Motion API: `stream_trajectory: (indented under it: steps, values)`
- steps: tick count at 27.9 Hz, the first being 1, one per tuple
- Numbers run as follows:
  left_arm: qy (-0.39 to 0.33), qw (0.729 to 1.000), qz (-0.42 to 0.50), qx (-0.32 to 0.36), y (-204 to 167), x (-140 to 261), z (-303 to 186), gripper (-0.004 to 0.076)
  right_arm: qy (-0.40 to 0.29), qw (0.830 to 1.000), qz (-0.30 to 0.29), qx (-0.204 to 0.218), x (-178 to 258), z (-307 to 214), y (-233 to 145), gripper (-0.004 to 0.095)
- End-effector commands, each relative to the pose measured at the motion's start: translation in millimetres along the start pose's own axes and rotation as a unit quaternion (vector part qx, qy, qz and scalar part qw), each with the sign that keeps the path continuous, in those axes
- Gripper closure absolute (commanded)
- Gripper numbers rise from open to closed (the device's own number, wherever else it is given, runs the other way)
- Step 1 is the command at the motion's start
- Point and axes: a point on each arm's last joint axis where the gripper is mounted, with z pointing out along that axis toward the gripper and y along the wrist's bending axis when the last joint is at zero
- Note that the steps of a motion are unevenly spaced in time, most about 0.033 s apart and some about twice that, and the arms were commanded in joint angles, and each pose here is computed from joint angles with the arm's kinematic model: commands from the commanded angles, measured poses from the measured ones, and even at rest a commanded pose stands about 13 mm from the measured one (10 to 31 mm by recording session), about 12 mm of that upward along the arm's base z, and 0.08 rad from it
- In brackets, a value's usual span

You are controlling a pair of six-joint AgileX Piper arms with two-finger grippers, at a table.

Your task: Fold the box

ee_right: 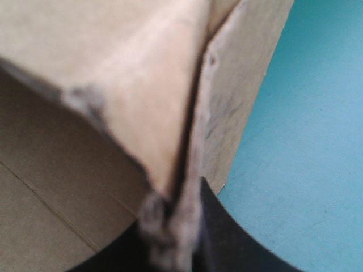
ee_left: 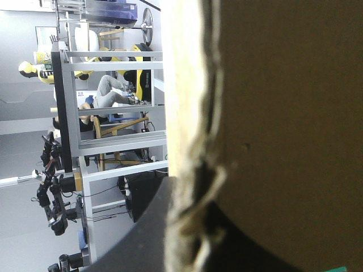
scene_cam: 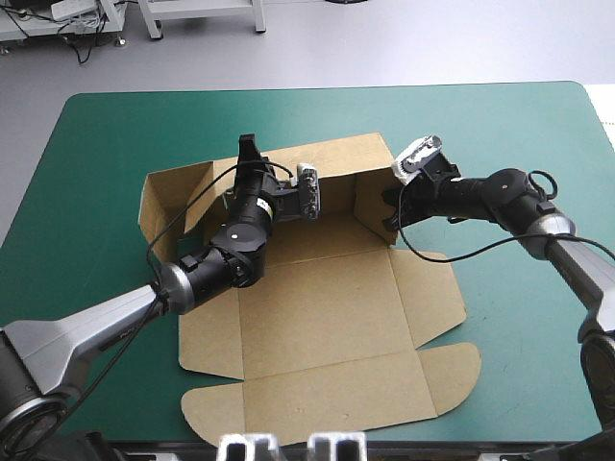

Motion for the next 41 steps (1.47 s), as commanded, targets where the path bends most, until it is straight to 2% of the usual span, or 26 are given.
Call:
stream_trajectory:
  steps: [1, 3, 12, 14, 19, 27, 33, 35, 38, 39, 41]
  values:
    - [-0.005, 1.000, -0.002, -0.020, 9, -2, -6, 0.0731, -0.038, 0.999, 0.009, 0.006, -17, -15, 2, 0.0912]
    - [0.007, 0.999, 0.024, -0.035, 9, -2, -2, 0.0691, -0.038, 0.999, 0.014, 0.006, -17, -15, 2, 0.0912]
    - [0.005, 0.999, 0.021, -0.036, 6, -3, 1, 0.0294, -0.036, 0.999, 0.019, 0.003, -17, -15, 3, 0.0912]
    - [0.003, 0.999, -0.006, -0.036, 6, -4, 1, 0.0266, -0.036, 0.999, 0.018, 0.004, -17, -15, 2, 0.0912]
    - [-0.016, 0.997, -0.056, -0.043, 11, -9, -10, 0.0270, -0.038, 0.999, 0.021, 0.011, -17, -15, 1, 0.0912]
    - [-0.100, 0.988, -0.100, -0.064, 28, -31, -66, 0.0270, -0.037, 0.998, 0.045, 0.026, -17, -15, -2, 0.0911]
    - [-0.143, 0.975, -0.148, -0.082, 46, -28, -98, 0.0275, -0.032, 0.997, 0.063, 0.027, -16, -15, -2, 0.0912]
    - [-0.140, 0.972, -0.162, -0.098, 52, -22, -102, 0.0320, -0.031, 0.997, 0.071, 0.024, -15, -15, -1, 0.0911]
    - [-0.121, 0.968, -0.175, -0.134, 68, -11, -104, 0.0497, -0.028, 0.995, 0.090, 0.018, -15, -16, 0, 0.0911]
    - [-0.115, 0.965, -0.186, -0.146, 77, -5, -104, 0.0597, -0.029, 0.994, 0.103, 0.016, -15, -16, 0, 0.0911]
    - [-0.107, 0.956, -0.220, -0.161, 90, 4, -101, 0.0732, -0.030, 0.994, 0.106, 0.013, -18, -18, 3, 0.0911]
